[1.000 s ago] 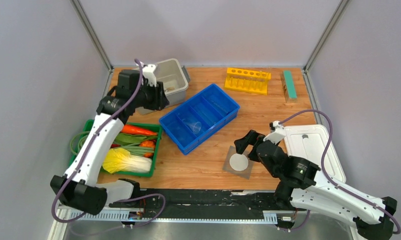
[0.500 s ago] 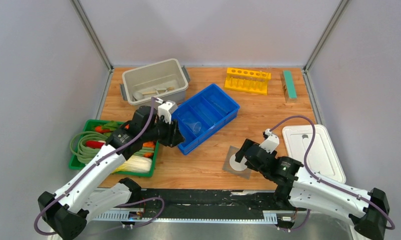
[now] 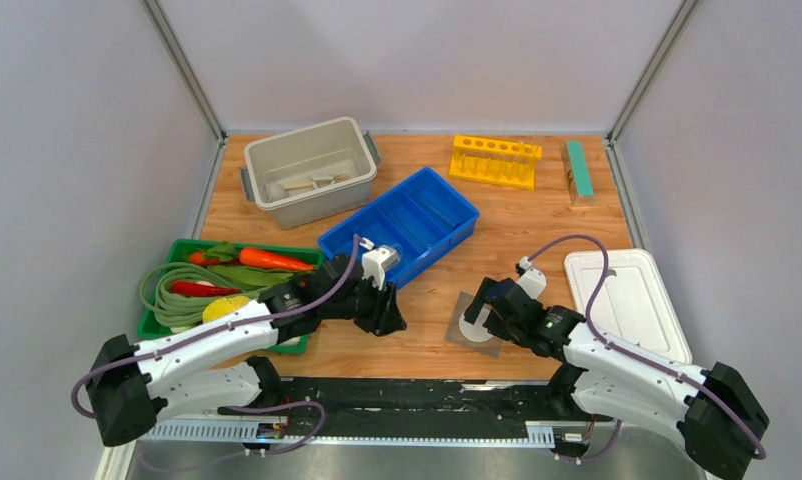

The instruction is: Organize the chemistry lab equipment

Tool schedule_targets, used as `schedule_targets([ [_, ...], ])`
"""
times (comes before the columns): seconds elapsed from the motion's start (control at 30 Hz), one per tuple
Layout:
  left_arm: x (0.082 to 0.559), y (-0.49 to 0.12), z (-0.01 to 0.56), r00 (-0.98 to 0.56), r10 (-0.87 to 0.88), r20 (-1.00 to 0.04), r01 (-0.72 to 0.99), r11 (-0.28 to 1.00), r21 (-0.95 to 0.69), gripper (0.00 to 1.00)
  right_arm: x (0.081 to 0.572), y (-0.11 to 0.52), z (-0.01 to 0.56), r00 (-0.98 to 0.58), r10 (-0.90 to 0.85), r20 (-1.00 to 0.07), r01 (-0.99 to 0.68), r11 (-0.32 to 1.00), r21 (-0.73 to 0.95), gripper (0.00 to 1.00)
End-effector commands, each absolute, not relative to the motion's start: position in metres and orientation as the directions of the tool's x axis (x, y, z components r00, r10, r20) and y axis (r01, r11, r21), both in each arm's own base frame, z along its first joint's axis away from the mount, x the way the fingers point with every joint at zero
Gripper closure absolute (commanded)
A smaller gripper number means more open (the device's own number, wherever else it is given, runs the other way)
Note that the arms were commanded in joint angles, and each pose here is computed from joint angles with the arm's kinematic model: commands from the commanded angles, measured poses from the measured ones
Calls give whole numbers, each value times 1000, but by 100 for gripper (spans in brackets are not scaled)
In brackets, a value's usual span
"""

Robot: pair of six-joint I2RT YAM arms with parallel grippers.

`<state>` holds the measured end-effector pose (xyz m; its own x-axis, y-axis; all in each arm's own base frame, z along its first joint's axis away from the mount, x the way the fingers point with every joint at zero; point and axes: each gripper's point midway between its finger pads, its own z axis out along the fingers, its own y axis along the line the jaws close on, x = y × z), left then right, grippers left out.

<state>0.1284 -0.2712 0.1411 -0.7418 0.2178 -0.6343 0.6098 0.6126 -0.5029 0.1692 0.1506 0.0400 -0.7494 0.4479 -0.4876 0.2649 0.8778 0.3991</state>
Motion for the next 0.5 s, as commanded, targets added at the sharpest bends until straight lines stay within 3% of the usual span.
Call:
schedule_targets([
  [0.0, 133, -299, 136, -769, 120, -628, 559, 602, -570, 51, 173, 172, 43, -774, 431, -464, 204, 863, 462, 1],
  [0.23, 138, -315, 107, -814, 73, -577, 481, 642, -597, 49, 164, 192, 40, -801, 473, -366, 213, 797, 565, 4],
  [0.47, 136, -337, 79, -858, 49, -511, 418, 644, -641, 48, 161, 200, 53, -736, 628, -252, 274, 617, 738, 9],
])
